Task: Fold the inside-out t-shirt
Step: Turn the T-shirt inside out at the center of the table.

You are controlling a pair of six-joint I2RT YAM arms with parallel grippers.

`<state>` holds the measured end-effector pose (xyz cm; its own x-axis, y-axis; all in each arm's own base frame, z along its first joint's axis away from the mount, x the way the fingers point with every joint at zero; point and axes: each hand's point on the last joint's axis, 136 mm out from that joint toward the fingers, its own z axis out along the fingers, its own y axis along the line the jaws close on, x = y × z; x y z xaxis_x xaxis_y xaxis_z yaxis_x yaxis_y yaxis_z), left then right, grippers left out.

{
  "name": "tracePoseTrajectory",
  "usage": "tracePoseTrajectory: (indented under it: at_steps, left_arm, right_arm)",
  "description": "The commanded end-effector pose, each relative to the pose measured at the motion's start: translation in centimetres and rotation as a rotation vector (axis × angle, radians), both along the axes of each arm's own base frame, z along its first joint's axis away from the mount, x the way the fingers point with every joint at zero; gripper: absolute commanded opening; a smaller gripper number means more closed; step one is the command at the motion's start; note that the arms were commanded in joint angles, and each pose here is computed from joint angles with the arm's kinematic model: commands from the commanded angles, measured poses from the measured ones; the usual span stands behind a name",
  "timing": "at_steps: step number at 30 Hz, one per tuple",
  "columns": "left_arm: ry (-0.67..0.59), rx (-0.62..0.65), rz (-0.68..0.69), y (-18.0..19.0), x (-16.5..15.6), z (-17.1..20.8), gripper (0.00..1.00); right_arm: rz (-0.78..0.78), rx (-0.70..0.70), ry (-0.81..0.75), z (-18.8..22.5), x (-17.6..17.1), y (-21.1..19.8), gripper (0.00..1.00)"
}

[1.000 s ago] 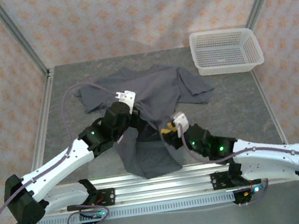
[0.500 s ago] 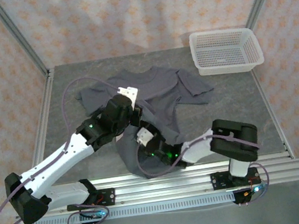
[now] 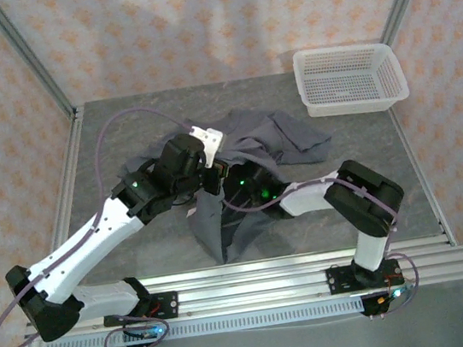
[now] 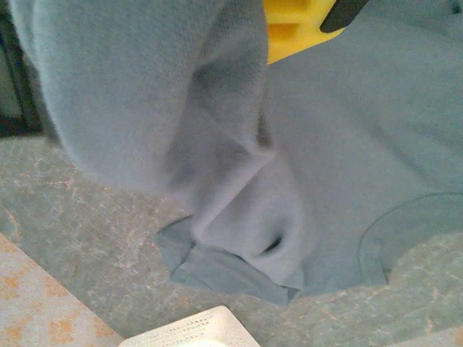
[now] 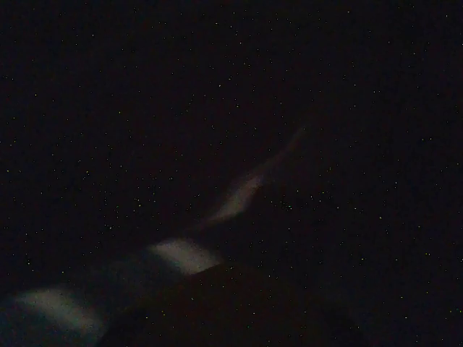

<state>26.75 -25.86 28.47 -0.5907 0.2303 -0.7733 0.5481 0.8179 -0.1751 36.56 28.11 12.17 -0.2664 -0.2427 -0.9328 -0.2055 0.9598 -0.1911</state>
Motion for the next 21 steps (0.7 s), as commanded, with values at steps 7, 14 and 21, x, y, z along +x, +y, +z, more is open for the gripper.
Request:
tracePoseTrajectory:
  at_steps: [7, 14, 21]
  left_arm:
    - [-0.089, -0.186, -0.122, -4.3, 0.1, 7.9, 0.00]
    - [-0.158, -0.210, -0.215, -6.5, -1.3, 11.0, 0.00]
    - [-0.198, -0.198, -0.346, -9.9, -4.0, 12.9, 0.00]
  right_arm:
    - [0.110, 0.099, 0.145, -2.8, -0.3, 4.8, 0.00]
    - [0.191, 0.184, 0.369, -7.4, 2.9, 5.2, 0.00]
    - [0.232, 0.355, 0.499, -6.5, 4.0, 7.0, 0.00]
